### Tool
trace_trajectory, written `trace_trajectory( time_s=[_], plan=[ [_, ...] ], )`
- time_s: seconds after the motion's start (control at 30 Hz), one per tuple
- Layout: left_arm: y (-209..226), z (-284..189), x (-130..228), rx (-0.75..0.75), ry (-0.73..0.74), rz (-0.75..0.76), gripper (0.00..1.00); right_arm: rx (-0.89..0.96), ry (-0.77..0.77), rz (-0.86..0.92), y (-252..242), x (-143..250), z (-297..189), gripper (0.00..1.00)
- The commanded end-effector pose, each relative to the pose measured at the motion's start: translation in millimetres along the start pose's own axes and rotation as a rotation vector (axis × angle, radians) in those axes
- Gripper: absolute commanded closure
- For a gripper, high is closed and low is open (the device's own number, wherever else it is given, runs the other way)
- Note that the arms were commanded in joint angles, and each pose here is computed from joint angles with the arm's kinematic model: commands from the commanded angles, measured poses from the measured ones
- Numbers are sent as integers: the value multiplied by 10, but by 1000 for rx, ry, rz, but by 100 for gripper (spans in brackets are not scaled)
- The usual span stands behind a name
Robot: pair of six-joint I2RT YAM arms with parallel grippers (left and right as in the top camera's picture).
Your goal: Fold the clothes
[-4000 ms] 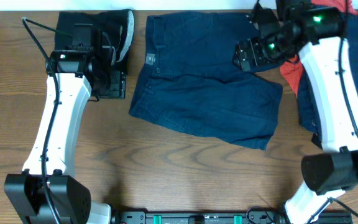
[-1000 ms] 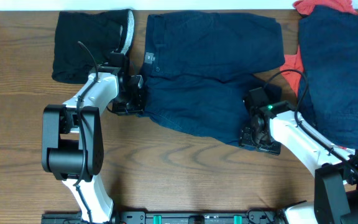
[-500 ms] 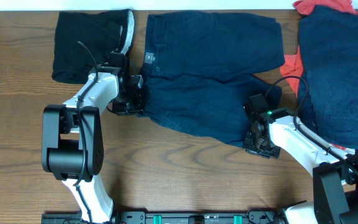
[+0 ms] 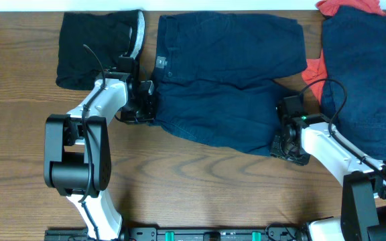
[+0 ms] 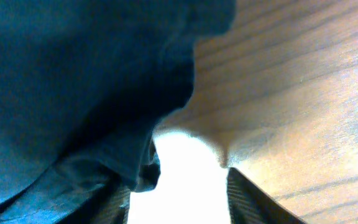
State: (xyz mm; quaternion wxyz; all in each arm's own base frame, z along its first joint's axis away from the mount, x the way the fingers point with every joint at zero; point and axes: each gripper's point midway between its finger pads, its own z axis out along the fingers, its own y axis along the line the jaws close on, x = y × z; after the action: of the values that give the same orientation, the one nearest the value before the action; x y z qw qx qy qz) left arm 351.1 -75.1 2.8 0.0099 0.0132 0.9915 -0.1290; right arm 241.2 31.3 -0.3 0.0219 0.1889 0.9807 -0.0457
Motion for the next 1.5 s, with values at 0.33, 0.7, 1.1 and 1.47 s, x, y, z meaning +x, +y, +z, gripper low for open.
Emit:
trace_trajectory(
  time_s=[0.33, 0.7, 1.1, 1.47],
  plan=[
    [-2, -54, 5, -8, -14, 0, 94, -135, -48, -176, 249, -117, -58, 46],
    [-3, -54, -3, -8, -17, 1, 94, -196, -168, -183, 283, -235, -401, 46],
    [-3, -54, -6, -8, -19, 1, 94, -79, -73, -161, 67, -66, -232, 48],
    [-4, -54, -16, -8, -23, 3, 94, -132, -60, -130, 120, 51, -37, 50]
  ],
)
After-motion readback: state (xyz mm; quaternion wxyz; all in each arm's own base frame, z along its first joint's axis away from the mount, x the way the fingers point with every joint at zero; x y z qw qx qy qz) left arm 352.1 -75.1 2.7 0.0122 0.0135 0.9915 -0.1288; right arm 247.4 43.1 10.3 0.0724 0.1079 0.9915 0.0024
